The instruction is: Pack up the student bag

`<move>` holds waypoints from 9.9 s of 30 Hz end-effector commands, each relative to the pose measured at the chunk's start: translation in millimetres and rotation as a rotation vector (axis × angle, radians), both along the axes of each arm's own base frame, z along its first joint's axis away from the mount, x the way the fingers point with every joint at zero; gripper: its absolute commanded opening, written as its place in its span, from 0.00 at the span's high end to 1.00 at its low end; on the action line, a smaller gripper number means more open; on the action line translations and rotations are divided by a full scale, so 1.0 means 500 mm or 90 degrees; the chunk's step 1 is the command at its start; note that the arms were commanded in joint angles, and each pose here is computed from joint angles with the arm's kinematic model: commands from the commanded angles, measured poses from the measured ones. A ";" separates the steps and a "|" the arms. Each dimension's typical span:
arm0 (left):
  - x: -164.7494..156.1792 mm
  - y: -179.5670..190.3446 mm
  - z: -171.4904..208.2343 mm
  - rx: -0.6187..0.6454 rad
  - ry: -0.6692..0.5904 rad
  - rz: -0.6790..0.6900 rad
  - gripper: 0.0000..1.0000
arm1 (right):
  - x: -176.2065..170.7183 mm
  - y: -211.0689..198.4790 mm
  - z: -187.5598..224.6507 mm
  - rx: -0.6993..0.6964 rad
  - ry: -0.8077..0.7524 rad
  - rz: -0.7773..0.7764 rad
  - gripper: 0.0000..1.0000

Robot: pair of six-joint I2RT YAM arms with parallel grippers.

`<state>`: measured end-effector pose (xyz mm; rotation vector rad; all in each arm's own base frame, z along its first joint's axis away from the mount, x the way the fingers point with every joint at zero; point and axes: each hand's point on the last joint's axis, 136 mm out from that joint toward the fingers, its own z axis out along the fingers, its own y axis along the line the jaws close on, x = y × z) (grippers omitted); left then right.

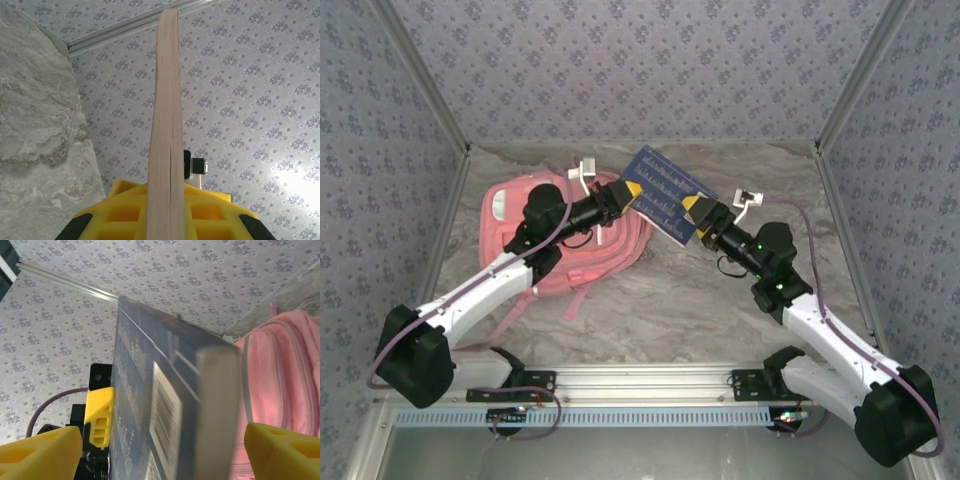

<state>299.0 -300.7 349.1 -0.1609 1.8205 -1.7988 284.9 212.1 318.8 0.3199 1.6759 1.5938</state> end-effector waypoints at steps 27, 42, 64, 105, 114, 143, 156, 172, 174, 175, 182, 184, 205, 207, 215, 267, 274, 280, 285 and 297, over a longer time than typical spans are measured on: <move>0.103 0.142 -0.221 0.570 0.083 0.106 0.47 | -0.032 -0.139 -0.076 -0.276 0.053 -0.170 1.00; 0.186 0.189 -0.374 0.744 0.181 0.067 0.61 | -0.034 -0.188 -0.128 -0.264 0.109 -0.186 1.00; 0.221 0.139 -0.414 0.743 0.179 -0.004 0.78 | -0.028 -0.188 -0.176 -0.257 0.133 -0.172 1.00; 0.017 0.003 0.077 0.545 -0.217 -0.210 1.00 | -0.106 -0.201 -0.035 -0.295 0.027 -0.142 1.00; 0.009 -0.015 0.120 0.418 -0.235 -0.267 1.00 | -0.071 -0.097 -0.035 -0.131 0.027 0.005 1.00; 0.018 0.000 0.175 0.340 -0.248 -0.255 1.00 | 0.094 0.197 -0.261 -0.265 0.184 0.048 0.97; 0.035 -0.013 0.149 0.338 -0.217 -0.261 1.00 | 0.136 0.327 -0.330 -0.267 0.191 0.100 0.53; 0.088 0.038 0.116 0.365 -0.161 -0.193 1.00 | 0.079 0.116 -0.249 -0.279 0.103 0.002 0.24; 0.098 0.041 0.099 0.381 -0.143 -0.180 1.00 | 0.071 0.066 -0.252 -0.319 0.106 -0.038 0.27; 0.103 0.042 0.089 0.392 -0.134 -0.171 1.00 | 0.067 0.032 -0.253 -0.354 0.109 -0.073 0.28; 0.127 -0.014 -0.025 0.487 -0.070 -0.155 1.00 | 0.008 -0.220 -0.202 -0.522 0.058 -0.352 0.36; 0.126 -0.050 -0.066 0.514 -0.058 -0.174 1.00 | -0.005 -0.236 -0.182 -0.549 0.001 -0.359 0.37; 0.127 -0.046 -0.149 0.634 0.016 -0.130 0.62 | -0.180 0.037 -0.225 -0.690 -0.355 0.134 0.49; 0.121 -0.003 -0.136 0.605 0.035 -0.087 0.61 | -0.214 0.068 -0.251 -0.692 -0.390 0.182 0.54; 0.056 0.097 -0.122 0.508 0.053 0.008 0.55 | -0.302 0.133 -0.379 -0.734 -0.578 0.247 0.52; 0.094 0.207 -0.207 0.480 0.087 0.097 0.55 | -0.169 0.233 -0.500 -0.720 -0.493 0.026 0.71; 0.096 0.207 -0.212 0.477 0.091 0.100 0.55 | -0.173 0.249 -0.511 -0.696 -0.465 0.033 0.78; 0.096 0.208 -0.220 0.476 0.097 0.102 0.55 | -0.197 0.270 -0.521 -0.710 -0.495 0.053 0.74; 0.087 0.244 -0.243 0.514 0.144 0.148 0.53 | -0.194 0.263 -0.519 -0.734 -0.503 0.034 0.74; 0.043 0.383 -0.352 0.474 0.336 0.312 0.48 | -0.147 0.273 -0.532 -0.761 -0.464 -0.022 0.76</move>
